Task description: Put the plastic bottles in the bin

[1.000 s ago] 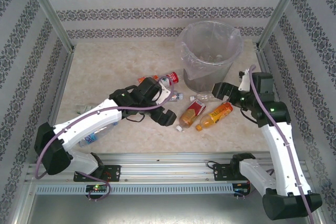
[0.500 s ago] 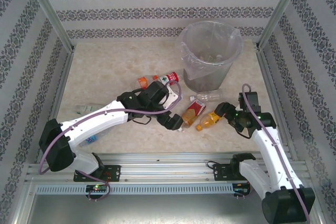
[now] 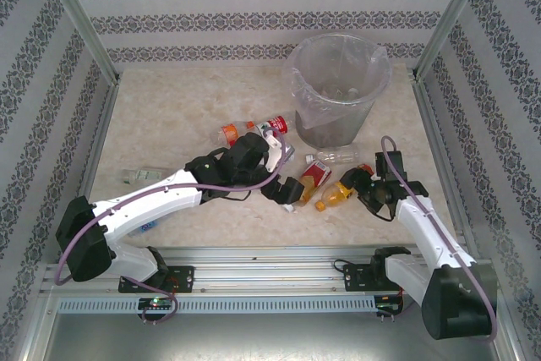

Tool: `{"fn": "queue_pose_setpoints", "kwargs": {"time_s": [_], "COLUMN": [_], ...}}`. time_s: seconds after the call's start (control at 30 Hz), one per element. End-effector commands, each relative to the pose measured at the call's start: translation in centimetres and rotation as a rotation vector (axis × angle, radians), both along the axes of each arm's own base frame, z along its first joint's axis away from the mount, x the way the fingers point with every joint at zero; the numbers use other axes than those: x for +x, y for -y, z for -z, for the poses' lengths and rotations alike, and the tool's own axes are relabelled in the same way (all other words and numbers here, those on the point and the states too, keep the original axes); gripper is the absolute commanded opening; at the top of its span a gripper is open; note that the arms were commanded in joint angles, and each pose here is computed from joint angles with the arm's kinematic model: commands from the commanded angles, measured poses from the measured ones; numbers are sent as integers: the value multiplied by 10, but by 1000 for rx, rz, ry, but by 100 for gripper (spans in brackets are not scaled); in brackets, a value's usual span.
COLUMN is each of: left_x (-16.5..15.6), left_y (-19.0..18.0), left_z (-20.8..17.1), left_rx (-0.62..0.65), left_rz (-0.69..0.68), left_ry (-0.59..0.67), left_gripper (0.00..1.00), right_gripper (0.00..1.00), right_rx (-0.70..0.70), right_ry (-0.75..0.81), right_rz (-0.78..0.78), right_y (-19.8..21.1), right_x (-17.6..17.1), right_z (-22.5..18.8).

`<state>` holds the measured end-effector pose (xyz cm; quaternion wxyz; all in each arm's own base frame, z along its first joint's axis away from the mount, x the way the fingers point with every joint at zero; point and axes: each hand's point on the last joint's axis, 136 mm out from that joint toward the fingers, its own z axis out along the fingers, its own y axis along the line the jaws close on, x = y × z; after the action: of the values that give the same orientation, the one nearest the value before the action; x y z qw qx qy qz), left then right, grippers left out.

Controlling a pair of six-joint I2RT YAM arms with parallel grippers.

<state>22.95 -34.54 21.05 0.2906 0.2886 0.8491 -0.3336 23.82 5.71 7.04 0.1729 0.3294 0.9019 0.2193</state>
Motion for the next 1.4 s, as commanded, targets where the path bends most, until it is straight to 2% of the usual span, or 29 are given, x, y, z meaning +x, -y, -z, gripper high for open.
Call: {"fn": "queue_pose_setpoints", "kwargs": {"time_s": [0.0, 0.7, 0.83, 1.1, 1.37], "left_x": [-4, -6, -7, -7, -6], "left_y": [17, 14, 14, 7, 6], "left_z": [-23, -17, -17, -24, -47], "left_rx": [-119, -108, -107, -110, -176], "left_rz": [21, 6, 8, -10, -31], "left_ry": [21, 14, 9, 34, 50], "left_gripper": [100, 100, 100, 100, 100], "right_gripper": [77, 71, 66, 48, 47], "right_rx": [26, -2, 6, -31, -100], "right_ry": [38, -35, -32, 22, 201], "right_rz": [24, 107, 109, 50, -53], "right_y": [-1, 9, 7, 9, 9], "right_x": [14, 29, 33, 34, 28], "right_z": [-1, 32, 32, 10, -54]}}
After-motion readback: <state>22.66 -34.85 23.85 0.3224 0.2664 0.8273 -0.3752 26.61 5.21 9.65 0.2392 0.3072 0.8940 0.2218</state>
